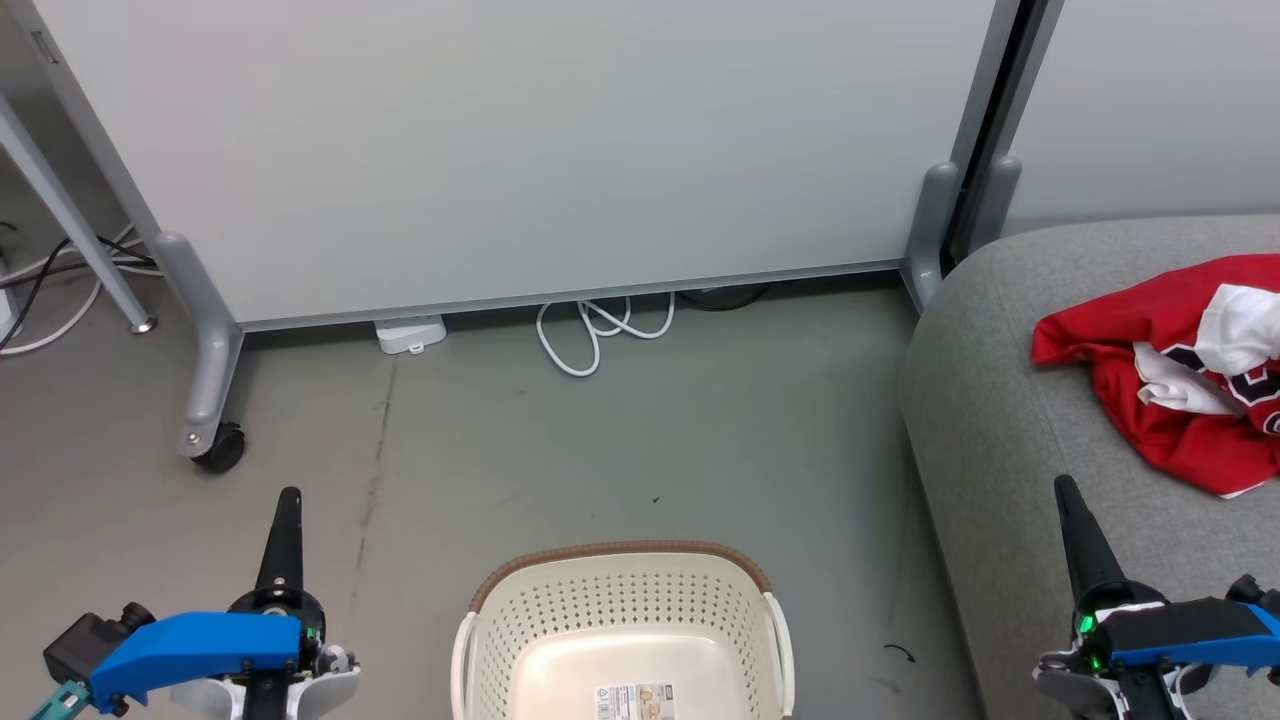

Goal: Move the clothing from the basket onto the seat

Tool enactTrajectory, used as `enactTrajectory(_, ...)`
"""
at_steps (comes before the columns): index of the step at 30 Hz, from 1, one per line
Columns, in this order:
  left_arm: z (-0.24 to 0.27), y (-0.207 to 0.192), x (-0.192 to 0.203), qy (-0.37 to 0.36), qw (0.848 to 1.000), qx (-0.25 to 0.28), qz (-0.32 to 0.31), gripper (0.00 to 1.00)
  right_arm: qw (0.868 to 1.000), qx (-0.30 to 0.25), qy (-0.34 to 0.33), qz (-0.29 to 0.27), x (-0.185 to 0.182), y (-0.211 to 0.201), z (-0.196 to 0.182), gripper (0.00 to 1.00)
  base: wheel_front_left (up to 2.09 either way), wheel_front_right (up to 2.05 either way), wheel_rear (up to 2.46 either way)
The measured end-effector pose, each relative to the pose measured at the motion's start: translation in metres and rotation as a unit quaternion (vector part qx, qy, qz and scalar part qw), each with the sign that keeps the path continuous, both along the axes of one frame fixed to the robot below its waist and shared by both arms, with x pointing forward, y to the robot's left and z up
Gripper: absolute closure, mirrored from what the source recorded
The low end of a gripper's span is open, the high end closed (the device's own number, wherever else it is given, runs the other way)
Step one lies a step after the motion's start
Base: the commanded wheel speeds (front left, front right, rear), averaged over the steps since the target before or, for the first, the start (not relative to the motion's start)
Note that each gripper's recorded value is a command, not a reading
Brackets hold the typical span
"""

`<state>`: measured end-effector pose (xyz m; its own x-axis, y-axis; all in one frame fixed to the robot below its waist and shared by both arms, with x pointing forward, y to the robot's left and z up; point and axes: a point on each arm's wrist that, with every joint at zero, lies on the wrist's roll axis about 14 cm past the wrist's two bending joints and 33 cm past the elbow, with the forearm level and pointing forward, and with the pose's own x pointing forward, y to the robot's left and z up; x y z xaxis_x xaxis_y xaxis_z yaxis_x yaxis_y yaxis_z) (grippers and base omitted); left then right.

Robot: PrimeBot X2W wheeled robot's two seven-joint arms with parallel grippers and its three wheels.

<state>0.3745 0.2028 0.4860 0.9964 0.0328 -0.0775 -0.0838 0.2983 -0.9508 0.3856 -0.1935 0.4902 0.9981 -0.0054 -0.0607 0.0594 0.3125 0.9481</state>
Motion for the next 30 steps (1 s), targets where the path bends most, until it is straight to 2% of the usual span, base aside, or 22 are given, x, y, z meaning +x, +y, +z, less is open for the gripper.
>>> enactTrajectory(30,0.012,-0.002,0.010,-0.024,0.993,-0.117,-0.006,1.00,0.992,0.123,-0.018,-0.002,0.002,-0.004,0.010,1.00,0.00,0.00,0.00)
